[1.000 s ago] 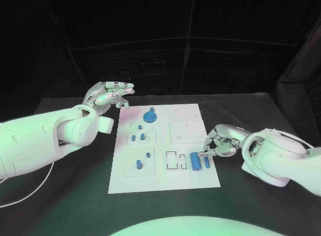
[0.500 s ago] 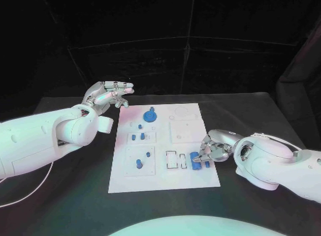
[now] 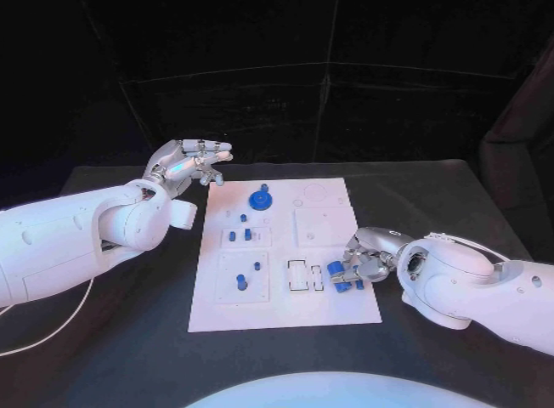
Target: Assemble the parts on the task board
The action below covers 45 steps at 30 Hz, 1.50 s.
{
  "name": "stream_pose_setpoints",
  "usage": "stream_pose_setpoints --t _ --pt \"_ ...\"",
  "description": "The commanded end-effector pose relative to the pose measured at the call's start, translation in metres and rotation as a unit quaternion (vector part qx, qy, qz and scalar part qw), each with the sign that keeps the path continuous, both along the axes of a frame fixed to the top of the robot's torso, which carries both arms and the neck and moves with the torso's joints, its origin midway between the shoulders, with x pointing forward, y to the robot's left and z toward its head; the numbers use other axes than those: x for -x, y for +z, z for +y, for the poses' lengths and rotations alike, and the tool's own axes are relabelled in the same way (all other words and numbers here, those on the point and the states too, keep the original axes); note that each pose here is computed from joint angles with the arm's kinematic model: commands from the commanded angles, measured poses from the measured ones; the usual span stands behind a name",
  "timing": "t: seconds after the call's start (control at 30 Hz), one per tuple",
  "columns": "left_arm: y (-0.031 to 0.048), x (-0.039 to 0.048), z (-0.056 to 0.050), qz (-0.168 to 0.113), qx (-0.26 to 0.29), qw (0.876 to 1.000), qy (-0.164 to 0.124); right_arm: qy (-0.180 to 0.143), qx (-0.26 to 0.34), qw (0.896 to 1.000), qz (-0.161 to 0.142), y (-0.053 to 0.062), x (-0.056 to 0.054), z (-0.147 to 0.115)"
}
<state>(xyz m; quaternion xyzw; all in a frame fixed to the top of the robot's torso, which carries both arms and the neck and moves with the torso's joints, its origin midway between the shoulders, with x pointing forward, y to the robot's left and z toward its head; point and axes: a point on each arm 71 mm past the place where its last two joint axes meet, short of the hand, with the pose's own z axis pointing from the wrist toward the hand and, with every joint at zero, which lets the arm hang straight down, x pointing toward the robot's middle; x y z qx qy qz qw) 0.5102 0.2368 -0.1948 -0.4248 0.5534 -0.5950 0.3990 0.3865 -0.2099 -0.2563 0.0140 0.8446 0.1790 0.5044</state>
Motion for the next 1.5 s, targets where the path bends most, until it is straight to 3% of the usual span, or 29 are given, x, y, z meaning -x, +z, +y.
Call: stream_pose_setpoints --t 0.03,0.27,0.53,0.7,1.0,1.2,1.5 --pt "0.0012 0.0002 -0.001 -0.001 0.004 1.000 -0.005 -0.009 0.028 1.000 0.006 -0.003 -0.001 -0.001" --pt "0.0012 0.0003 -0.001 -0.001 0.004 1.000 -0.005 -0.011 0.048 0.999 0.021 -0.013 0.003 0.003" --pt "0.0011 0.0005 0.000 -0.001 0.004 1.000 -0.005 -0.023 0.035 0.999 0.011 -0.012 0.004 0.004" --pt "0.0010 0.0005 0.000 -0.001 0.004 1.000 -0.005 -0.044 -0.012 0.999 -0.009 -0.005 0.006 0.002" --pt "0.0009 0.0004 0.000 -0.001 0.005 1.000 -0.007 -0.078 -0.137 0.987 0.005 0.002 0.011 0.006" --pt "0.0008 0.0003 -0.002 -0.002 0.007 1.000 -0.010 -0.081 -0.160 0.984 0.015 0.004 0.014 0.013" --pt "0.0007 0.0006 -0.003 -0.002 0.008 1.000 -0.013 -0.059 -0.159 0.984 0.049 0.001 0.017 0.034"
